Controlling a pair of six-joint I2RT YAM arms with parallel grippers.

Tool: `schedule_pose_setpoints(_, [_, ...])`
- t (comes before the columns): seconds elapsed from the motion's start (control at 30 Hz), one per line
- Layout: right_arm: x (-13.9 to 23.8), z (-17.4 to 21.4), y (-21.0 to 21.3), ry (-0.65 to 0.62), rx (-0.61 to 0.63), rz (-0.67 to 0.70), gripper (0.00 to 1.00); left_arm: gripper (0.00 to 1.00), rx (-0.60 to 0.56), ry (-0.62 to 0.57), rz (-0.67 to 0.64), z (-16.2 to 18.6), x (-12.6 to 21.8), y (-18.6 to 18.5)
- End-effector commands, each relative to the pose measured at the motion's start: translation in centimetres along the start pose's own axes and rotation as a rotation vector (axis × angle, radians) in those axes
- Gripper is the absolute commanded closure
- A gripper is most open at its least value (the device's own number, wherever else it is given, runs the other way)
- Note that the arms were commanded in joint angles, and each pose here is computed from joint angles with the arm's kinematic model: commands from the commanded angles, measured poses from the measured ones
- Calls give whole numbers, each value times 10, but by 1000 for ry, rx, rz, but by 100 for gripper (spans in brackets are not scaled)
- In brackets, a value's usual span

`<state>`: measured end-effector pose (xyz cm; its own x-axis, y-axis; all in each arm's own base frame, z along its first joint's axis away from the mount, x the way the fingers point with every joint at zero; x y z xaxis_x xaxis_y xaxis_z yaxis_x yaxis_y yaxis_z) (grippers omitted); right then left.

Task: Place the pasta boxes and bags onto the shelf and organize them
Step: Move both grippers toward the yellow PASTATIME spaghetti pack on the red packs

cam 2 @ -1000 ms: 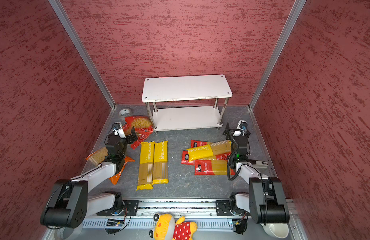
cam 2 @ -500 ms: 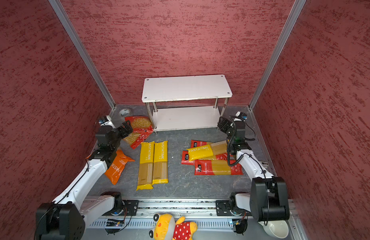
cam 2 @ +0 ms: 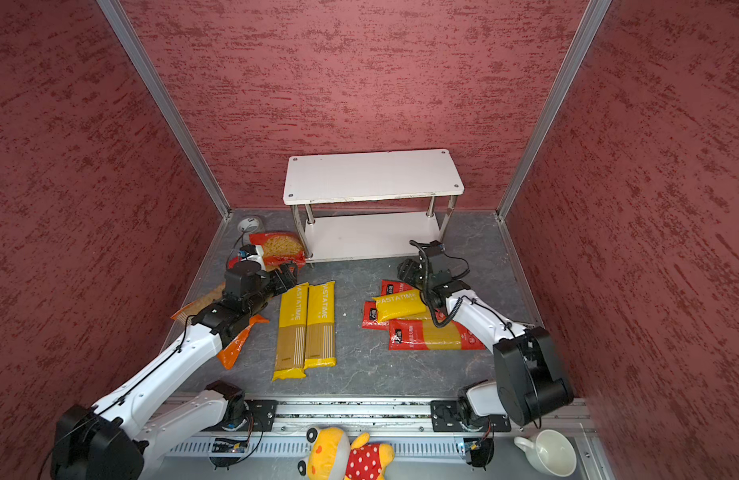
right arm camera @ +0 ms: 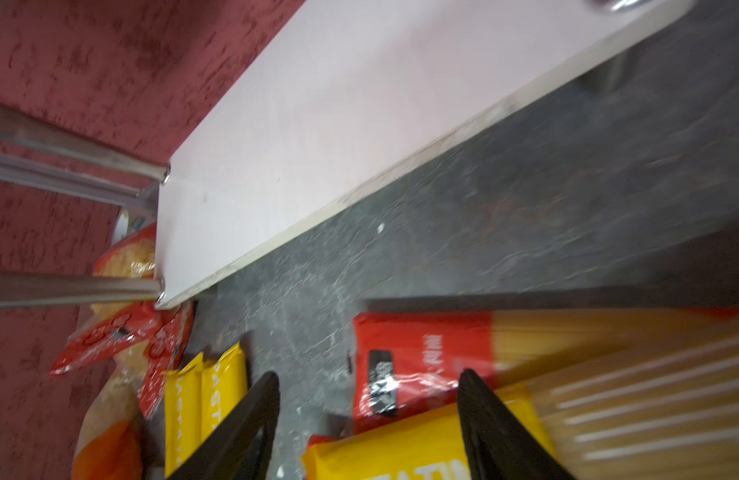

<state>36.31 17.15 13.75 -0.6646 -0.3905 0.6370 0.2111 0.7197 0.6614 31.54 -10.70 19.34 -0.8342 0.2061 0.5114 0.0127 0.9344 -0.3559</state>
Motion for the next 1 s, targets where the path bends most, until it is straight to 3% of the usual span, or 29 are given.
schedule_pose_setpoints(0.0, [-16, 45, 15, 126, 47, 51, 35, 18, -18, 144, -23, 36, -4, -7])
schedule_pose_setpoints(0.17, [-37, 96, 37, 253, 113, 37, 40, 20, -70, 221, 2, 80, -1, -32])
schedule_pose_setpoints(0.3, [-34, 100, 23, 265, 82, 92, 43, 21, -135, 233, 136, 96, -6, -67])
schedule_pose_setpoints(0.43, [-18, 78, 9, 247, 64, 134, 43, 21, -219, 267, 243, 108, -17, -101])
schedule_pose_setpoints(0.63, [25, 28, -31, 179, -166, 130, 42, 21, -351, 289, 392, 117, -33, -155])
schedule_pose_setpoints(0.77, [55, 3, -53, 105, -255, 154, 42, 20, -395, 291, 474, 116, -41, -183])
schedule_pose_setpoints(0.97, [88, -11, -94, 58, -384, 235, 38, 20, -438, 311, 550, 116, -55, -214])
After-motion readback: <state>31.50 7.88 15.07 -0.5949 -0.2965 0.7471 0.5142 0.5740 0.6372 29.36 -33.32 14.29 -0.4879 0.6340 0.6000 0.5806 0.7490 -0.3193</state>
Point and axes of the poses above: each gripper's point midway between its finger pads, its own x axis back along the fingers, its own y axis along the line the jaws close on, z = x × y, the point moved 1 cm from there along x, back along the fingers, and after that the axes turned 9 degrees about -x, right-handed, at the moved point
